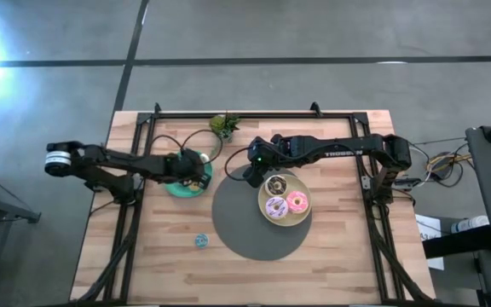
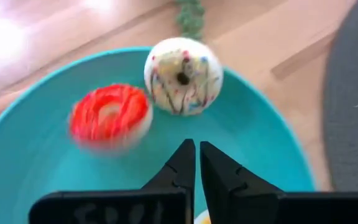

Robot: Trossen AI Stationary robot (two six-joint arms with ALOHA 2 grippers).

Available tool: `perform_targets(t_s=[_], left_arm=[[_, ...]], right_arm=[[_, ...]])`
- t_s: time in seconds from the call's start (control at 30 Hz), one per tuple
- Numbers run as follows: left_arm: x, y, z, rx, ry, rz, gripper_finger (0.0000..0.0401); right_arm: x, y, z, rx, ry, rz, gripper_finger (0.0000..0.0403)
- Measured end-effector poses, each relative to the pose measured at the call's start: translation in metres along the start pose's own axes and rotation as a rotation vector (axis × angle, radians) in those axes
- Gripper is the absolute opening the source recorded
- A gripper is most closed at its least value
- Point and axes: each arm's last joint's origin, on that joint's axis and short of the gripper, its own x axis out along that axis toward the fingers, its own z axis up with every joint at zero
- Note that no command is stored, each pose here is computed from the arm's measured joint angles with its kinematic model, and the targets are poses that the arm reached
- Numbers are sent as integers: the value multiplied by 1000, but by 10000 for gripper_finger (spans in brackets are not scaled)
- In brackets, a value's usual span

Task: Pick & Place donuts
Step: Put the white doughnut on the green plate

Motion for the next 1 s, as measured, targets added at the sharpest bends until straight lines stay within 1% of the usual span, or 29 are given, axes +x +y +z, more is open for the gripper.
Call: perform_targets(t_s=[0.17, 0.3, 0.43, 0.6, 0.73, 0.87, 1.0], left_arm=[[-2, -3, 2, -2, 18, -56, 0], [4, -6, 1, 1, 38, -71, 0], [8, -12, 1, -13, 47, -131, 0], [14, -14, -2, -8, 72, -121, 0], [17, -15, -4, -3, 109, -147, 0], [16, -18, -5, -11, 106, -162, 0], [14, -23, -7, -10, 112, -205, 0]], right_arm=[[0, 1, 2, 7, -17, 15, 85], [0, 2, 4, 13, -36, 25, 85], [0, 2, 4, 14, -39, 27, 86], [0, 2, 3, 12, -34, 24, 81], [0, 2, 3, 19, -34, 24, 80], [0, 2, 3, 20, -35, 25, 79], [0, 2, 3, 21, -35, 24, 81]])
